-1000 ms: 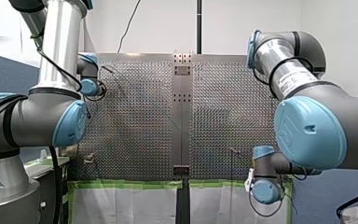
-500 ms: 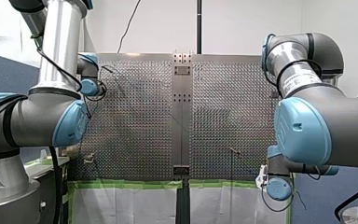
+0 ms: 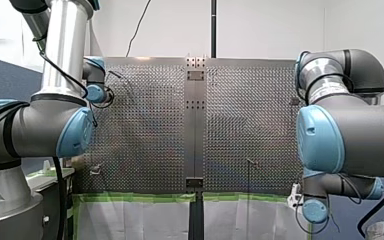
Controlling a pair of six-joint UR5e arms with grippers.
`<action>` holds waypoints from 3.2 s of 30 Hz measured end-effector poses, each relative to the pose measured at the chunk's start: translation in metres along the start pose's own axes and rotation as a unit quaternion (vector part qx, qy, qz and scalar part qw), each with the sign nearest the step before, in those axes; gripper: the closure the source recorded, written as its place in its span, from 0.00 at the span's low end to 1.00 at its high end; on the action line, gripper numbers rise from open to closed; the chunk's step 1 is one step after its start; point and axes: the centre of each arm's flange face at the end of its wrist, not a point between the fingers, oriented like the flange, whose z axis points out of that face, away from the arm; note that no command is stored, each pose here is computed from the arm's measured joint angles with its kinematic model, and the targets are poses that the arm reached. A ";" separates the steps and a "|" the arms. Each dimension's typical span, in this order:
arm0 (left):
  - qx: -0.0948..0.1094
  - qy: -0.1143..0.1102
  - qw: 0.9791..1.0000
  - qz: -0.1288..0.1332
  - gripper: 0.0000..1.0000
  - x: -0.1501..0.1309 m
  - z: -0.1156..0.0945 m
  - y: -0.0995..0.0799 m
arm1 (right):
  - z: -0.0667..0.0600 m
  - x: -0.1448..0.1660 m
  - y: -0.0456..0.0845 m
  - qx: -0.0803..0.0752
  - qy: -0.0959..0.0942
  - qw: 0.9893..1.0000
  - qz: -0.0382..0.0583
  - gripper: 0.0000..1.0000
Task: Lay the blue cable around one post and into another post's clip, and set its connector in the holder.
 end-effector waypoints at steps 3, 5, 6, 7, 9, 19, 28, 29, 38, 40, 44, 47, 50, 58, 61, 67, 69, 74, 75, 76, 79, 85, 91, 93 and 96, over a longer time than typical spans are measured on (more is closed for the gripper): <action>0.001 0.000 1.000 0.000 0.10 0.000 0.000 -0.001 | 0.004 -0.001 -0.002 0.015 0.004 1.000 -0.001 1.00; 0.001 0.001 1.000 0.000 0.10 0.001 0.000 -0.001 | 0.007 0.000 -0.005 0.027 0.009 1.000 -0.002 1.00; 0.001 0.001 1.000 0.000 0.10 0.001 0.000 -0.002 | 0.009 0.001 -0.006 0.033 0.010 0.999 -0.003 1.00; 0.002 0.001 1.000 0.000 0.10 0.001 0.000 -0.002 | 0.010 0.002 -0.007 0.038 0.012 0.999 -0.004 1.00; 0.002 0.002 1.000 0.000 0.10 0.002 -0.001 -0.003 | 0.013 0.008 -0.011 0.051 0.018 0.999 -0.005 1.00; 0.004 0.003 1.000 0.000 0.10 0.003 -0.001 -0.005 | 0.024 0.057 -0.035 0.111 0.062 0.992 0.000 1.00; 0.001 0.014 1.000 -0.001 0.10 0.008 -0.005 -0.009 | 0.023 0.067 -0.054 0.166 0.073 0.983 -0.006 1.00; 0.000 0.017 1.000 -0.001 0.10 0.009 -0.005 -0.009 | 0.022 0.066 -0.056 0.173 0.073 0.982 -0.007 1.00; -0.002 0.028 1.000 -0.002 0.10 0.014 -0.009 -0.013 | 0.017 0.065 -0.069 0.221 0.067 0.973 -0.014 1.00; -0.001 0.029 1.000 -0.002 0.10 0.015 -0.009 -0.015 | 0.016 0.065 -0.072 0.230 0.066 0.971 -0.016 1.00; 0.000 0.031 1.000 -0.002 0.10 0.017 -0.010 -0.017 | 0.013 0.067 -0.077 0.252 0.063 0.965 -0.020 1.00; 0.001 0.032 0.999 -0.002 0.10 0.017 -0.011 -0.018 | 0.011 0.077 -0.085 0.270 0.065 0.960 -0.027 1.00; 0.001 0.032 0.999 -0.002 0.10 0.017 -0.011 -0.018 | 0.009 0.085 -0.091 0.288 0.068 0.955 -0.033 1.00; -0.001 0.036 0.999 -0.002 0.10 0.019 -0.012 -0.020 | 0.003 0.091 -0.100 0.323 0.069 0.943 -0.041 1.00; -0.007 0.043 0.999 -0.003 0.10 0.021 -0.015 -0.021 | 0.003 0.092 -0.100 0.324 0.069 0.943 -0.040 1.00; -0.030 0.057 0.998 0.000 0.07 0.026 -0.022 -0.022 | 0.003 0.092 -0.100 0.322 0.069 0.943 -0.038 1.00; -0.042 0.060 0.997 0.002 0.07 0.026 -0.027 -0.022 | 0.003 0.092 -0.100 0.322 0.069 0.943 -0.037 1.00; -0.064 0.067 0.996 -0.007 0.05 0.018 -0.044 -0.021 | 0.003 0.092 -0.100 0.322 0.069 0.944 -0.036 1.00; -0.067 0.068 0.995 -0.011 0.05 0.016 -0.048 -0.021 | 0.003 0.092 -0.100 0.322 0.069 0.944 -0.036 1.00; -0.069 0.068 0.995 -0.015 0.05 0.014 -0.051 -0.020 | 0.003 0.092 -0.100 0.322 0.069 0.943 -0.036 1.00; -0.070 0.074 0.994 -0.026 0.05 0.013 -0.057 -0.019 | 0.003 0.092 -0.101 0.323 0.069 0.943 -0.036 1.00; -0.061 0.090 0.993 -0.048 0.05 0.020 -0.067 -0.011 | 0.001 0.091 -0.103 0.324 0.067 0.943 -0.036 1.00; -0.043 0.082 0.993 -0.067 0.05 0.006 -0.074 -0.013 | 0.000 0.090 -0.106 0.327 0.065 0.942 -0.037 1.00; -0.034 0.077 0.994 -0.070 0.05 -0.003 -0.077 -0.017 | -0.001 0.089 -0.106 0.328 0.065 0.942 -0.037 1.00; -0.026 0.070 0.994 -0.077 0.05 -0.014 -0.084 -0.022 | -0.001 0.089 -0.107 0.329 0.064 0.942 -0.037 1.00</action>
